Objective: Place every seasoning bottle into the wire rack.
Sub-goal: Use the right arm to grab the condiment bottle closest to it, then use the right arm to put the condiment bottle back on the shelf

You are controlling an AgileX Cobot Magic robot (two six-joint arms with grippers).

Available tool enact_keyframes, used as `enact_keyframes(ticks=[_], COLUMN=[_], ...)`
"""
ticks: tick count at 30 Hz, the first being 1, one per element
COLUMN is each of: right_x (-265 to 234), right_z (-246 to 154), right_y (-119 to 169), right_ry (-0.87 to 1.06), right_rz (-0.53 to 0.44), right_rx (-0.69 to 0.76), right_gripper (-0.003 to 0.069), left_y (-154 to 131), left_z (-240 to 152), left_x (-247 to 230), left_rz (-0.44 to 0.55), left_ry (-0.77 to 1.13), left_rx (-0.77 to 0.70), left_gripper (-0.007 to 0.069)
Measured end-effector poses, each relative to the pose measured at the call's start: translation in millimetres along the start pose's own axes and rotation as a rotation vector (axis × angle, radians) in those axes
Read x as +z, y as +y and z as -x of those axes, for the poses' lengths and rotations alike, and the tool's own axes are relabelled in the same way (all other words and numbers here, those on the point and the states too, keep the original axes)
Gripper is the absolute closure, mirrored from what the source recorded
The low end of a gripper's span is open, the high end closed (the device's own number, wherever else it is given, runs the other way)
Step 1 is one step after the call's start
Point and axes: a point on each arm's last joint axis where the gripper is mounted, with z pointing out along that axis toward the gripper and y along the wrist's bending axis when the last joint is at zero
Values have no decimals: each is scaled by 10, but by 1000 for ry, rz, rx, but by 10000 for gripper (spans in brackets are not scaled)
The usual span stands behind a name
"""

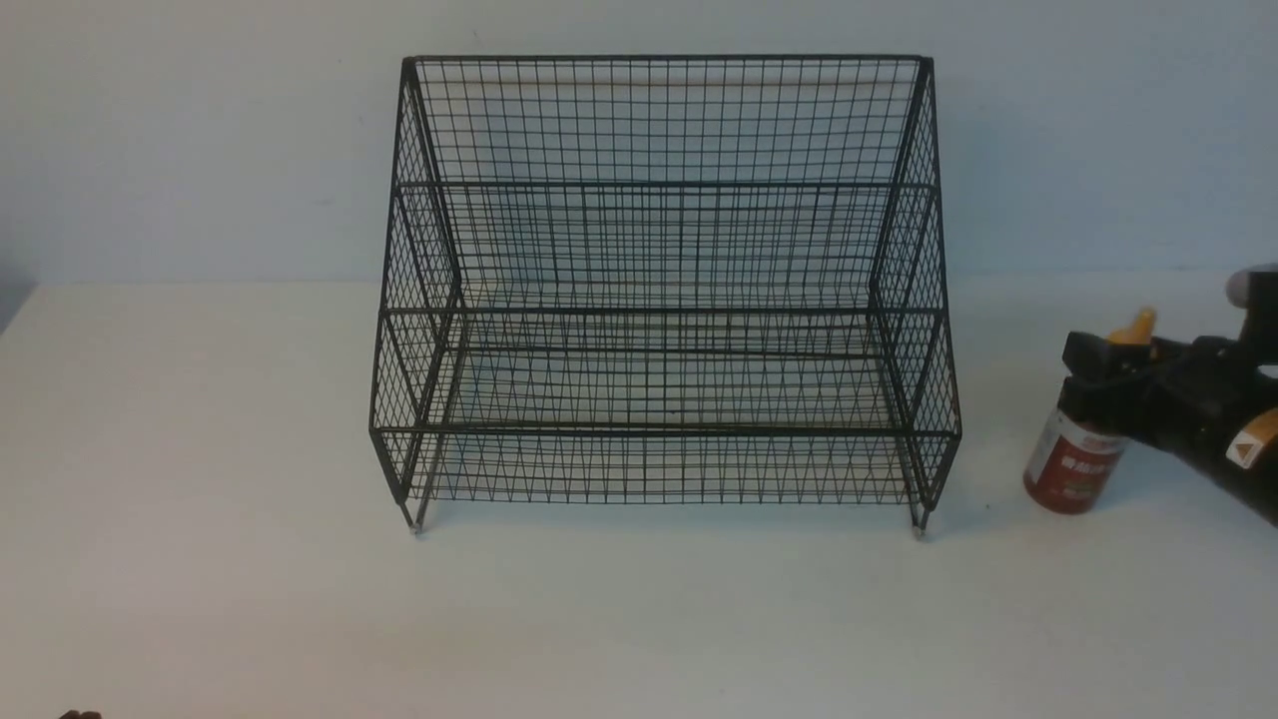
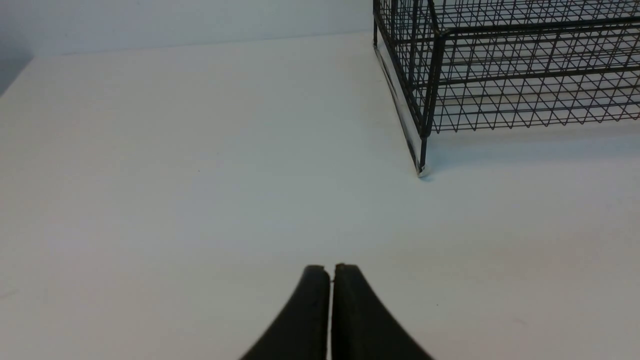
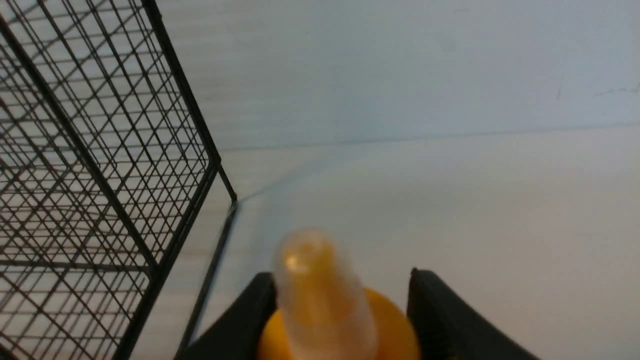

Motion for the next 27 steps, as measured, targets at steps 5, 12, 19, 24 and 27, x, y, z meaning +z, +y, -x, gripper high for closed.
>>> enact_keyframes(ticks=[5,12,19,24,27], right_x=[-62,-538,-1175,-1313,-1315], right_z=[67,646,1211,1535,1664], right_y=[43,164,343,550,732], right_ry=[12,-152,-377,-406,-377], right_rz=[30,34,97,256,363], right_rx=[-45,-103,-43,-40,-97], right_gripper=[379,379,379,379,379], left_y=[0,0,0,0,0], left_z=[0,0,0,0,0], left_x=[0,0,0,0,0], left_rz=[0,0,0,0,0], left_ry=[0,0,0,0,0], left_rx=[0,0,0,0,0], left_gripper=[630,630,630,630,630])
